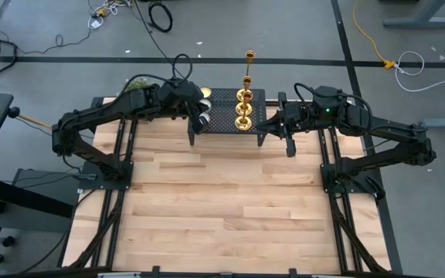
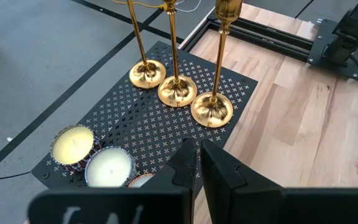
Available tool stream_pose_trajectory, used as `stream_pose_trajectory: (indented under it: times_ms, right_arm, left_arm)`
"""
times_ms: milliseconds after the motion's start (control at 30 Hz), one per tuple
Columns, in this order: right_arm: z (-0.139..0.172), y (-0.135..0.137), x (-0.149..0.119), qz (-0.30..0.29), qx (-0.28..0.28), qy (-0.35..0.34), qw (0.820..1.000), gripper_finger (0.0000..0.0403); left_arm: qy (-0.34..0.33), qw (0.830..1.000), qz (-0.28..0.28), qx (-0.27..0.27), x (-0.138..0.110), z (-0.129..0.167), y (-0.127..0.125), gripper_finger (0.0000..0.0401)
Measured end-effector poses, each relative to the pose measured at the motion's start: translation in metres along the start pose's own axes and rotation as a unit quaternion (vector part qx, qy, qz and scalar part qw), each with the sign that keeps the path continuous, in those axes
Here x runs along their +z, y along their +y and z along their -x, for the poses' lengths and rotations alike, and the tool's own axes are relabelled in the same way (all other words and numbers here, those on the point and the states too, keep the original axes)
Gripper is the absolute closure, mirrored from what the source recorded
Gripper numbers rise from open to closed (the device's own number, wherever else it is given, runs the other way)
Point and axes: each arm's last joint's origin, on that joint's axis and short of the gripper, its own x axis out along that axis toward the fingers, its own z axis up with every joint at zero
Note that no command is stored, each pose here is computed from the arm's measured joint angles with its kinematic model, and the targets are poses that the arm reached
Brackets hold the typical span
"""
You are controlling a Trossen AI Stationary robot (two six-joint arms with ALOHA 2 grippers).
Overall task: Pick & Place candle stick holders
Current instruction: Return to Home Position
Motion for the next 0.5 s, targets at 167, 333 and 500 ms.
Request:
stream_pose_trajectory:
  times_ms: [167,333,500]
  right_arm:
    - [0.0000,0.0000,0.0000,0.000,0.000,0.000,1.000,0.0389]
    - [0.0000,0.0001,0.0000,-0.003,0.000,0.000,1.000,0.0389]
    - [-0.0069,-0.0011,-0.0089,-0.002,0.000,-0.006,1.000,0.0389]
  left_arm:
    - [0.000,1.000,0.000,0.000,0.0001,0.0000,0.0000,0.0373]
    - [0.000,1.000,0.000,0.000,0.0001,0.0001,0.0000,0.0373]
    - [0.000,1.000,0.000,0.000,0.0001,0.0000,0.0000,0.0373]
